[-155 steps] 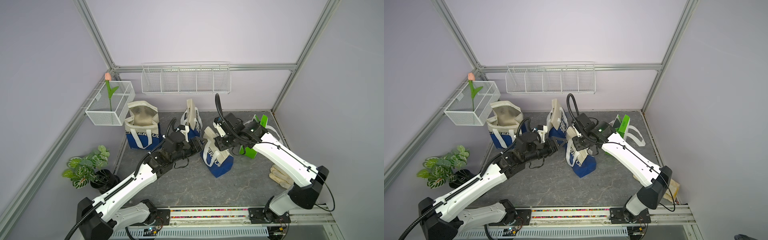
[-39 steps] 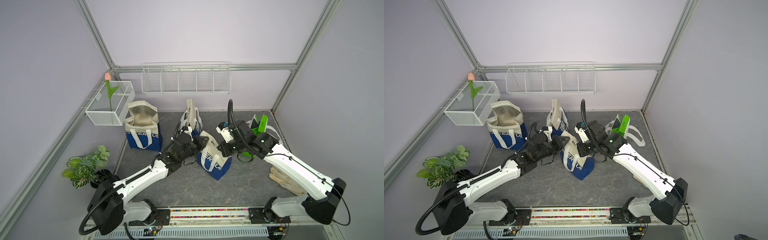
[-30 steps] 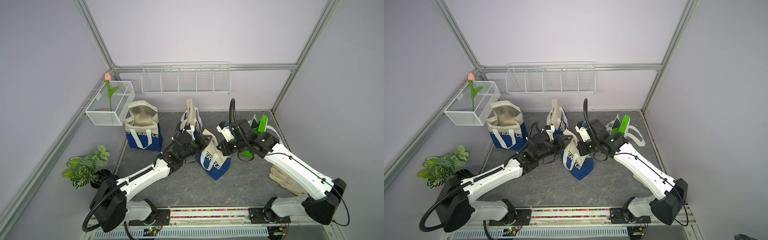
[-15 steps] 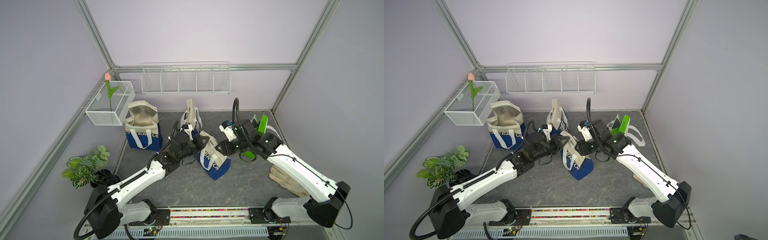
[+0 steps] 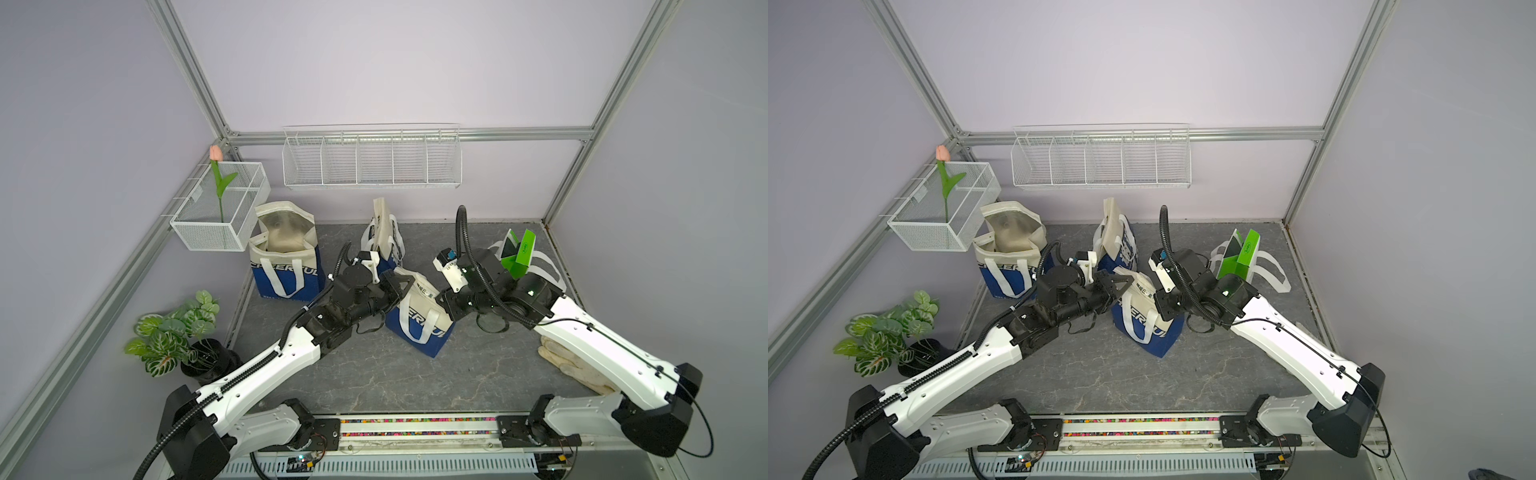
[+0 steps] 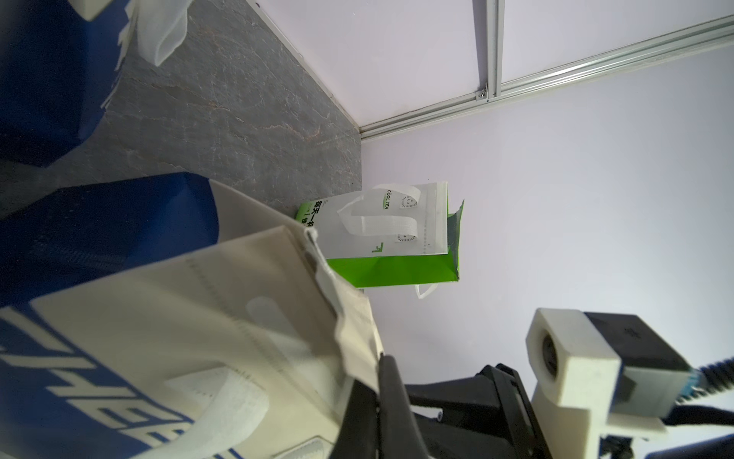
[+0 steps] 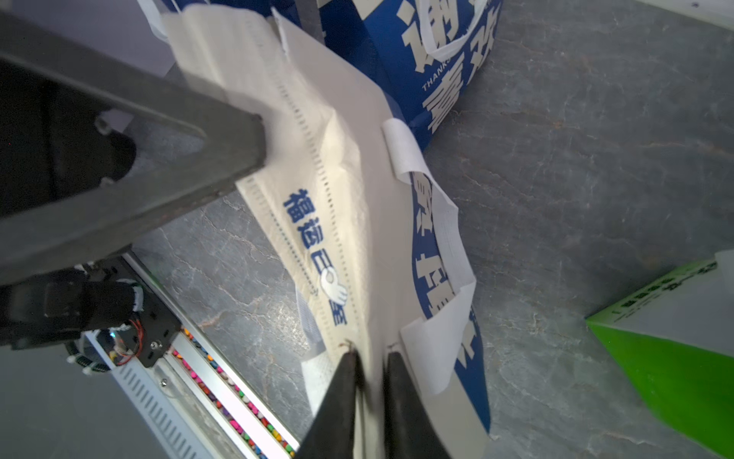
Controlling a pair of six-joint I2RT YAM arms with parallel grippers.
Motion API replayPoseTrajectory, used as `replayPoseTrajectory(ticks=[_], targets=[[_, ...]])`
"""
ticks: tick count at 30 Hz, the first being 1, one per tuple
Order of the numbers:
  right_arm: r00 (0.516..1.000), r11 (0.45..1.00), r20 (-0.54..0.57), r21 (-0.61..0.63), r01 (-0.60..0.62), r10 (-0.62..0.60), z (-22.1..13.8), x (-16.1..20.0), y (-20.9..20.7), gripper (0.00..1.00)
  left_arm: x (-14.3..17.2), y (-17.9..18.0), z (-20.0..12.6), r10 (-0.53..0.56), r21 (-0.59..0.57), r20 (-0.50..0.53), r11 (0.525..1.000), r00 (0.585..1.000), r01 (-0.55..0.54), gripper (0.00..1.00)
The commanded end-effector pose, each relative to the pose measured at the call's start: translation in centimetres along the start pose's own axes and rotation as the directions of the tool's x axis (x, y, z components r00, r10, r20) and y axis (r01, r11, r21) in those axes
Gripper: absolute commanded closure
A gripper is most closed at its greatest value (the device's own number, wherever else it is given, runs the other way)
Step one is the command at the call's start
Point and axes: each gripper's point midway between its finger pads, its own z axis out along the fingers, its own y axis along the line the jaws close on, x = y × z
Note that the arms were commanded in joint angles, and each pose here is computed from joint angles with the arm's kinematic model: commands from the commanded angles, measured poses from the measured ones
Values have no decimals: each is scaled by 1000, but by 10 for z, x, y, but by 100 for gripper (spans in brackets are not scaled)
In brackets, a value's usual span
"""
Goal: Open the takeout bag
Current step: Open the takeout bag at the center of the board.
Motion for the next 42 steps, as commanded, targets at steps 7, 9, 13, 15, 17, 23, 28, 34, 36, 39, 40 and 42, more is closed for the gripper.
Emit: replayPoseTrajectory(ticks=[7,9,13,15,17,23,28,34,36,39,40,42], targets=[[997,974,-6,-211,-82,83,-4,-5,21,93,-4,-6,11,157,87,44,983,987,-160,96],[996,967,-5,-239,-89,91,-6,-6,24,93,-1,-4,17,155,102,30,982,987,-157,90],[995,957,-9,-276,-94,95,-7,-8,29,93,5,-10,23,169,143,-1,976,986,-167,79],[994,954,-5,-283,-102,105,-8,-8,28,93,7,-7,26,180,136,-13,975,984,-176,73],[993,949,1,-294,-111,116,-9,-10,28,93,8,-4,27,189,129,-15,974,982,-185,68],[990,934,14,-332,-131,144,-11,-16,28,93,13,7,28,186,121,-28,976,982,-181,95],[987,931,10,-334,-146,159,-9,-16,25,93,18,4,30,187,151,-50,972,981,-177,89],[986,934,15,-323,-152,165,-11,-16,22,93,25,-3,34,200,189,-74,965,977,-183,68],[985,934,18,-321,-155,170,-11,-17,21,93,30,0,37,198,189,-95,966,976,-177,74],[984,935,22,-317,-159,175,-11,-18,20,93,31,6,38,190,174,-97,970,977,-172,92],[984,936,21,-314,-161,177,-11,-18,19,93,31,7,37,190,172,-96,970,977,-172,97],[983,938,23,-304,-165,181,-11,-17,17,92,30,8,37,185,159,-95,973,978,-169,100]])
